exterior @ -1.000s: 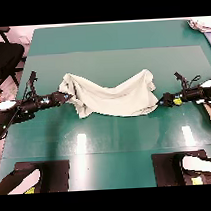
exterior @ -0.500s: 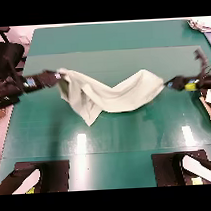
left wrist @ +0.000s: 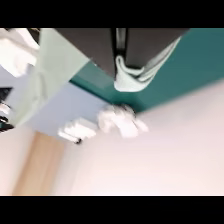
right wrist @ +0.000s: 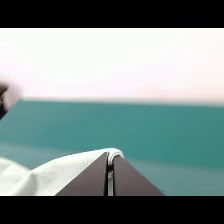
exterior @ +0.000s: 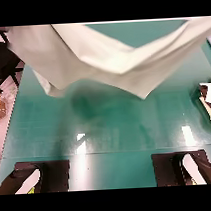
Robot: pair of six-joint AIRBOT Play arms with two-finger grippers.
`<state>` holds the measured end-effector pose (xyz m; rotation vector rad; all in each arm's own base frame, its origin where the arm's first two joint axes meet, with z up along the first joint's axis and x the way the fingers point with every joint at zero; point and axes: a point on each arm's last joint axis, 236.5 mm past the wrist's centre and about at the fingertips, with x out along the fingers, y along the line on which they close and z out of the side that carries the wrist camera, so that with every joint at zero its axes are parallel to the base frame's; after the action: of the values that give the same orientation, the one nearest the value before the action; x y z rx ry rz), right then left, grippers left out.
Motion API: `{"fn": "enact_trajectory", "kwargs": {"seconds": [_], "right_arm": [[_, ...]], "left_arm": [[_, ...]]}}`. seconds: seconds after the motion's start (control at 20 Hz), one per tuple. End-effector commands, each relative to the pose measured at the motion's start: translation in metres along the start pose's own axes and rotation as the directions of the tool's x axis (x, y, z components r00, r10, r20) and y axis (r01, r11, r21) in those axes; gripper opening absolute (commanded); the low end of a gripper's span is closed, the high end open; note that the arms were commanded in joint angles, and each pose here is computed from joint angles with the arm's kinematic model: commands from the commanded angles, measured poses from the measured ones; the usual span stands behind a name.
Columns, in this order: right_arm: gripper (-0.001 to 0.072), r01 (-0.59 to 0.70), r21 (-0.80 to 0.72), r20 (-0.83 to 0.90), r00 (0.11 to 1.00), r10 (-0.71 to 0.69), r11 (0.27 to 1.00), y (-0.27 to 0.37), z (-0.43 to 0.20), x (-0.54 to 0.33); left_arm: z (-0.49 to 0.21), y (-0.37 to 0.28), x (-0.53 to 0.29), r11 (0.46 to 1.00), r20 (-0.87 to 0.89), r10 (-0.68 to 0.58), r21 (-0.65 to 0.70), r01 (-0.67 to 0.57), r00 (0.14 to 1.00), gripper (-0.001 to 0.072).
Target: Fold the shirts.
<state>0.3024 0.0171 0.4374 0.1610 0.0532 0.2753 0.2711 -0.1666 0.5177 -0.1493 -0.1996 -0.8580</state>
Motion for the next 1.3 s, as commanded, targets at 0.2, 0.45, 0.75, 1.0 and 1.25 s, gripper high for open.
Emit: {"fn": "enact_trajectory", "kwargs": {"seconds": [0.2,0.45,0.75,1.0,1.25], "right_arm": [[0.0024,0.188,-0.316,0.45,0.893,-0.028,0.93,0.111,0.141,-0.117],[0.0024,0.17,-0.394,0.433,0.901,0.019,0.903,0.134,0.153,-0.122],[0.0024,-0.108,-0.055,-0.154,0.983,0.099,0.993,0.032,0.006,-0.008],[0.0024,-0.219,0.27,-0.555,0.76,0.338,0.938,0.01,-0.187,0.083],[0.0024,-0.073,0.235,-0.733,0.641,0.227,0.969,-0.031,-0.337,0.154]], "left_arm": [[0.124,-0.095,-0.059,0.92,0.176,0.025,0.381,-0.091,0.984,0.0027],[0.061,-0.086,-0.051,0.97,-0.072,0.03,0.241,-0.011,0.997,0.0027],[-0.097,0.03,-0.03,0.975,-0.438,0.153,-0.08,-0.208,0.886,0.0026],[-0.239,0.106,-0.041,0.89,-0.622,0.216,-0.192,-0.415,0.752,0.0027],[-0.338,0.186,-0.061,0.781,-0.559,0.431,-0.162,-0.603,0.708,0.0028]]}}
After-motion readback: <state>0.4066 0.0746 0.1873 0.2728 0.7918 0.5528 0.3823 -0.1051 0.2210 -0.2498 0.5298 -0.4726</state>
